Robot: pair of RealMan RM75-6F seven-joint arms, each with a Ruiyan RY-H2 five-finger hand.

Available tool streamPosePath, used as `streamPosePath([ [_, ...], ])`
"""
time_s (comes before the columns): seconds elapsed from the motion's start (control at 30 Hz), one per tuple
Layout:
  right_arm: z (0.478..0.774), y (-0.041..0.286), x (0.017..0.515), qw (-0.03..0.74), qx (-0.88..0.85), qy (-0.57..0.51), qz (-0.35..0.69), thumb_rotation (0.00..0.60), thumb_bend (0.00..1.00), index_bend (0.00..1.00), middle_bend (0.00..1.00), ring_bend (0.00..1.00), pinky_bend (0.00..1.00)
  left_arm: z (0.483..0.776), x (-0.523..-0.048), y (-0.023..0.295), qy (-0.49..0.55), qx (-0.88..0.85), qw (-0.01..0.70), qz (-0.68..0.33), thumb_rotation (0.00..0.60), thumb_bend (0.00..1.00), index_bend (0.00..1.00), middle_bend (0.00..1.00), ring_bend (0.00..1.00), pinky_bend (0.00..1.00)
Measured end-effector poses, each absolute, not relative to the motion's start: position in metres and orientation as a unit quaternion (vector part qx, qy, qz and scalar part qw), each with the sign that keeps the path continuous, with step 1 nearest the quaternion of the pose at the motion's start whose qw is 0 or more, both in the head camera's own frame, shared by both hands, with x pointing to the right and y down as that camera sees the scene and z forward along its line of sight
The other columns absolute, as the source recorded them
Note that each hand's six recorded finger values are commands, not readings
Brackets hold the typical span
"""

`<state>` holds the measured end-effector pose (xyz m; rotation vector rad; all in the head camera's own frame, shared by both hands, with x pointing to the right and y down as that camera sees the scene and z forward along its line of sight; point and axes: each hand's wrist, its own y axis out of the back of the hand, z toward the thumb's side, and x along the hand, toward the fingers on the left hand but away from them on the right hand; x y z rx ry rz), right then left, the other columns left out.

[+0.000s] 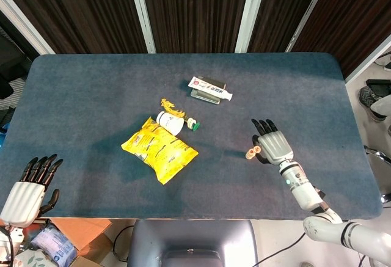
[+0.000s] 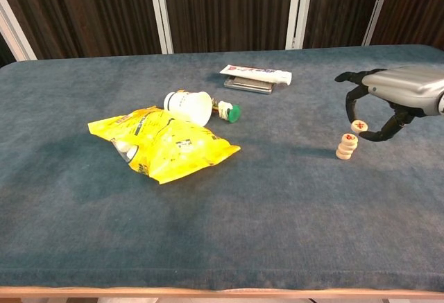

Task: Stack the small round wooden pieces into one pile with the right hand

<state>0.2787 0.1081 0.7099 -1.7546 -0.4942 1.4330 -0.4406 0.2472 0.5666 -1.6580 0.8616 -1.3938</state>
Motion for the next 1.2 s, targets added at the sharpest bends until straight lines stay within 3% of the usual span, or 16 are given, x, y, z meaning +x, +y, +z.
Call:
streamPosePath([
  [0.63, 0.7173, 0.1111, 0.269, 0.402, -0.692, -0.184, 0.571, 0.6, 0.46, 0.65, 0.02, 0.0, 0.0, 0.567, -0.4405, 0.2473, 0.339, -0.653, 0.395, -0.55, 0.6, 0.52, 0.0, 0.0, 0.02, 0.03],
  [1.2, 0.7171, 0.1143, 0.2723, 0.404, -0.688, -0.183, 0.575, 0.6, 0.46, 0.51, 0.02, 0.0, 0.0, 0.5676, -0.4408, 0.2458, 0.34, -0.655, 0.393, -0.549, 0.6, 0.52, 0.0, 0.0, 0.02, 0.03],
])
